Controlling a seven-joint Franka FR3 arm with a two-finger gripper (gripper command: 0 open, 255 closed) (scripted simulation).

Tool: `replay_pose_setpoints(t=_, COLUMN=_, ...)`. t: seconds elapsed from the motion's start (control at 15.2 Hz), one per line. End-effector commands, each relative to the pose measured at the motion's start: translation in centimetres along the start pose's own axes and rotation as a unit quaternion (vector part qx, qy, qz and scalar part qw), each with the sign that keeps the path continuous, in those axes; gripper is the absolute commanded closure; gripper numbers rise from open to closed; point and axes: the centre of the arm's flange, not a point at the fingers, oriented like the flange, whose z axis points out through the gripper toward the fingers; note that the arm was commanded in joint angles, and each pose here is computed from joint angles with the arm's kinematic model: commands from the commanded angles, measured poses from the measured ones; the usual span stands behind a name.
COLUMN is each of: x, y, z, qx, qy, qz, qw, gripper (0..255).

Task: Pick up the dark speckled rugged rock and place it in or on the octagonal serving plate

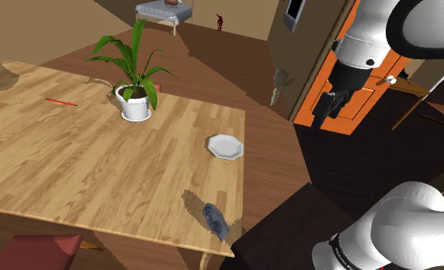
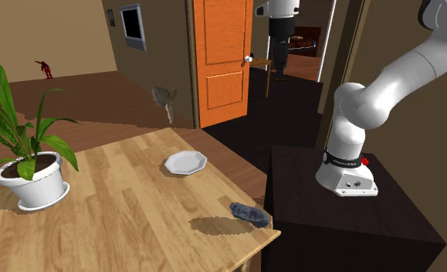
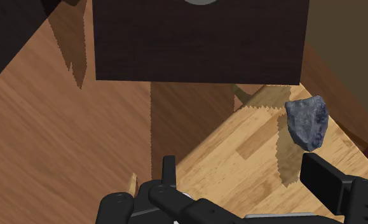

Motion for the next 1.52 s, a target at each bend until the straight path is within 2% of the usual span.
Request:
replay_pose_setpoints(t=0.0, x=0.0, y=0.0, z=0.0, qx=0.000, qy=0.000, qz=0.000, qw=1.0000, gripper=0)
replay_pose_setpoints(t=1.45, x=6.6, y=-20.2, z=20.6, qx=-0.038, qy=0.030, qz=-0.002, qw=0.9988, gripper=0)
